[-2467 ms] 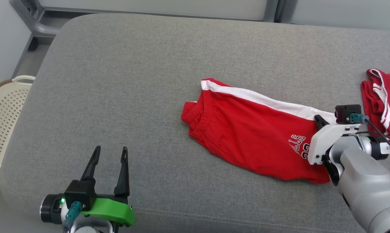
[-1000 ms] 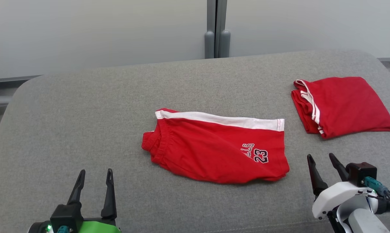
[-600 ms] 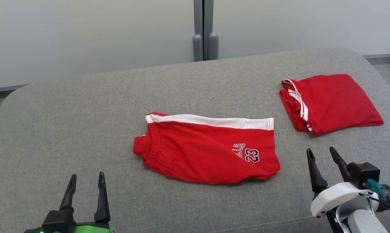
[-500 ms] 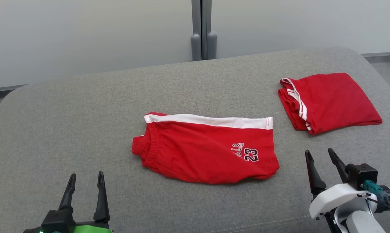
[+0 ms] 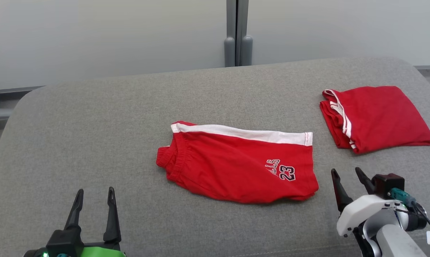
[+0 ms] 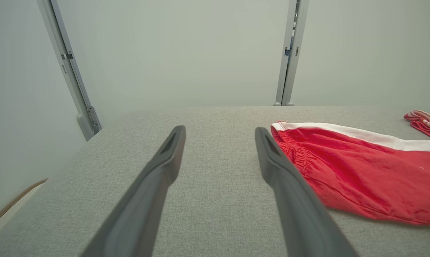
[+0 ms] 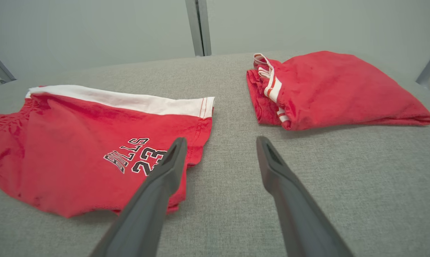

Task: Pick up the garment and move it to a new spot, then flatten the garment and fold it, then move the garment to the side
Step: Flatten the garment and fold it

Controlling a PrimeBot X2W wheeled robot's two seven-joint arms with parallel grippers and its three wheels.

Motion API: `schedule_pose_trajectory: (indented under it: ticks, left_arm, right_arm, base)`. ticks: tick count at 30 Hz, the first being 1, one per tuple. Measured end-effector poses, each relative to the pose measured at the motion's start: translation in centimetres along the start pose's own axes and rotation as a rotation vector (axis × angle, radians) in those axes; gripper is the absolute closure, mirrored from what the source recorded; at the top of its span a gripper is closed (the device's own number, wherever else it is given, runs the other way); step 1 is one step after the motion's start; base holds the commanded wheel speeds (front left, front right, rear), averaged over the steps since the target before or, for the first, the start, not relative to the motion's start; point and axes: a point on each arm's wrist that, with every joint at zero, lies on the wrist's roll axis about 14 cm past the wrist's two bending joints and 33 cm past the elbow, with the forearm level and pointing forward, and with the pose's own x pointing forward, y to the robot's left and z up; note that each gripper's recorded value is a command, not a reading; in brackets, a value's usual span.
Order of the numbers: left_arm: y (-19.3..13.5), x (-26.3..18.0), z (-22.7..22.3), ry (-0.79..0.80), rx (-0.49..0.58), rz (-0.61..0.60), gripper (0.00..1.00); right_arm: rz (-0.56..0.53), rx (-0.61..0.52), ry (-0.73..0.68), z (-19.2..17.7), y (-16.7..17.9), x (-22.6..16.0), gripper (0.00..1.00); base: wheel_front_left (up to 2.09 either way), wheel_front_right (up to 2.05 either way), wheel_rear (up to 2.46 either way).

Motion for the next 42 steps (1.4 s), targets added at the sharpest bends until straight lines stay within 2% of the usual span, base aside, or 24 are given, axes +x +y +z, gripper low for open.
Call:
schedule_pose_trajectory:
  ticks: [6,17,27,42]
  left_arm:
    - [0.1,-0.2,0.1,-0.003,-0.003,0.003,0.00]
    - [1.1,-0.9,-0.6,0.021,-0.007,0.041,0.00]
    - [2.1,-0.9,-1.1,0.040,-0.004,0.071,0.00]
    - [3.3,-1.2,-1.5,0.057,0.002,0.111,0.00]
  right_arm:
    - [0.034,0.007,0.061,-0.1,1.2,2.4,0.00]
    - [0.072,0.007,0.311,-3.7,3.4,6.1,0.00]
    - [0.070,0.004,0.480,-6.6,3.9,7.1,0.00]
    - [0.077,0.061,0.607,-8.5,5.2,7.8,0.00]
  base:
    - [0.00,0.00,0.00]
    - [0.00,0.00,0.00]
    - [0.00,0.00,0.00]
    - [0.00,0.00,0.00]
